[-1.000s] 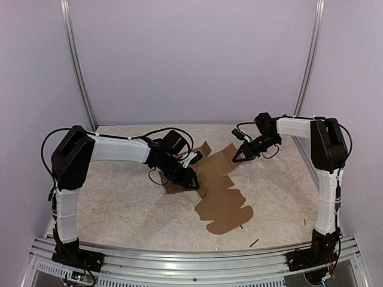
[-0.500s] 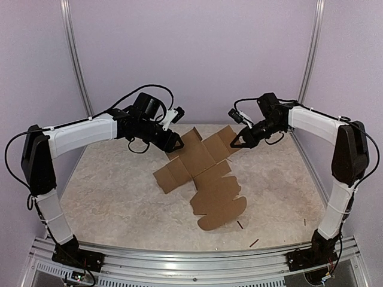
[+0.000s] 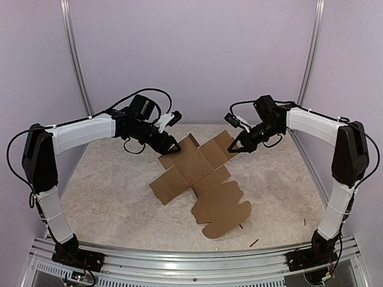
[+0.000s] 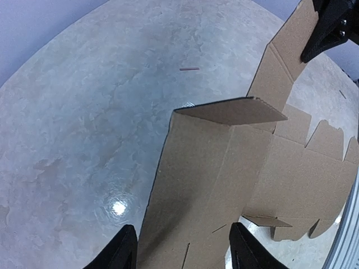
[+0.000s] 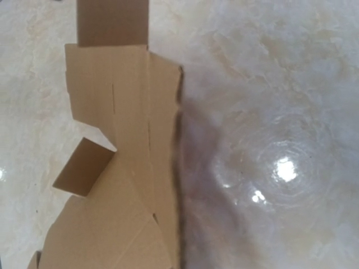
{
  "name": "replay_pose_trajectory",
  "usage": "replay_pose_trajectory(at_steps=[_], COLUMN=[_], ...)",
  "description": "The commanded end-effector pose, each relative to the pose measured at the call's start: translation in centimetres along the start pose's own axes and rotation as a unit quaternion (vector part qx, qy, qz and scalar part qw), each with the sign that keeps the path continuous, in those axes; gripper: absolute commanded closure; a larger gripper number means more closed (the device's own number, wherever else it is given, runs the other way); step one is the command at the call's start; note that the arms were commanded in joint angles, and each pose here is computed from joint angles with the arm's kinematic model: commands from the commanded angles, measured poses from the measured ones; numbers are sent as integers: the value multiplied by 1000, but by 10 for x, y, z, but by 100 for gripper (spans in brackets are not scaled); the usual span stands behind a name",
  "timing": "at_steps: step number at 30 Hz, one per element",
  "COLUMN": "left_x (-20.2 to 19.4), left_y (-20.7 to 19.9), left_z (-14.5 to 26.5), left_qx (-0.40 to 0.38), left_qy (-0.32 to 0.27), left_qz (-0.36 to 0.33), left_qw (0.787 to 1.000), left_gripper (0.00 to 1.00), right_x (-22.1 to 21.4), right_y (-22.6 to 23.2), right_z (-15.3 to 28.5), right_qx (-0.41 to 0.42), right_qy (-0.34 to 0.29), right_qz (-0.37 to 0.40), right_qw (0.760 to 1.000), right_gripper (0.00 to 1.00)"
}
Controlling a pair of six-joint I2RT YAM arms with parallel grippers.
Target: Fold the paper box
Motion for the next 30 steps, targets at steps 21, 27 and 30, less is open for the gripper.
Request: replay_pose_trajectory(at_steps=[21,27,30], left_x=[6,-5,-6], left_y=[32,20,13], left_z=[28,2,-3], left_qx=[-27,-140,-188], left_qy=[-38,-19,-24], left_qz=[33,55,61], left_qw=[998,988,980], left_gripper=[41,36,40], right_x=[-1,0,1], right_y=[25,25,24], right_z=[12,9,8], right_qx=[39,40,39], right_qy=[-4,-4,-6], right_qz=[36,37,40], right_qw=[999,999,998], right_gripper=[100,100,100])
Point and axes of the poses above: each gripper's point midway between its finger pads, its own z axis back along the fingers, its own y axis along the line the jaws close on, x = y × z, the point moved 8 cm from there along z, back along the fingers, and after that the axes turned 7 degrees about -z, right-handed, at the moved point
